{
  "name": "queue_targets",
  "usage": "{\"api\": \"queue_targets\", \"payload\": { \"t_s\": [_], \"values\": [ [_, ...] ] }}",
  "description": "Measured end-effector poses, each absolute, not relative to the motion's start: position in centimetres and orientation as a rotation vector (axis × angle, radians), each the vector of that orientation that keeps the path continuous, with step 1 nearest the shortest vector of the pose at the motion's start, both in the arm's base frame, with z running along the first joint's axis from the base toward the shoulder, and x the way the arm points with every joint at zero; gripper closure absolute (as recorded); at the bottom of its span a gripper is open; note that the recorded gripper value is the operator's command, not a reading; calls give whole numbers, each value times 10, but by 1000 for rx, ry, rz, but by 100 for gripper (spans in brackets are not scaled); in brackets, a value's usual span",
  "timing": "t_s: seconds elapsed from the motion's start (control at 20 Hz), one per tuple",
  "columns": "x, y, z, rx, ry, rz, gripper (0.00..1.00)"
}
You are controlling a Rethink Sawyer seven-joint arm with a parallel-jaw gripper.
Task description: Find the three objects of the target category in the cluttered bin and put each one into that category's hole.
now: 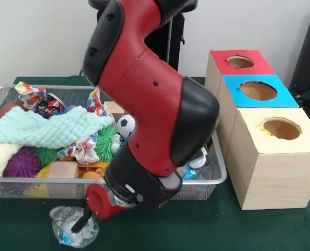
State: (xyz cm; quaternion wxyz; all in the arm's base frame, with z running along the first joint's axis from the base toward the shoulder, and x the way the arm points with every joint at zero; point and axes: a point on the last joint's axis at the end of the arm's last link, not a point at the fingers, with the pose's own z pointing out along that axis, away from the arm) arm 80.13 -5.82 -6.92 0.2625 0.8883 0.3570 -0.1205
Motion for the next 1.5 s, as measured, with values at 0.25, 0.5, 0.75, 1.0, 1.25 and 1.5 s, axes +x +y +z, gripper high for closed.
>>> {"api": "queue_targets", "payload": {
  "t_s": [0.25,0.5,0.75,1.0,1.25,1.5],
  "values": [
    [806,-48,-83,2439,705,-247,0],
    [805,-48,-84,2436,584,-223,0],
    [806,-48,-87,2399,565,-238,0],
    [805,-57,-93,2315,578,-307,0],
    [799,-75,-101,2230,550,-382,0],
    [796,-81,-105,2180,531,-402,0]
  ]
}}
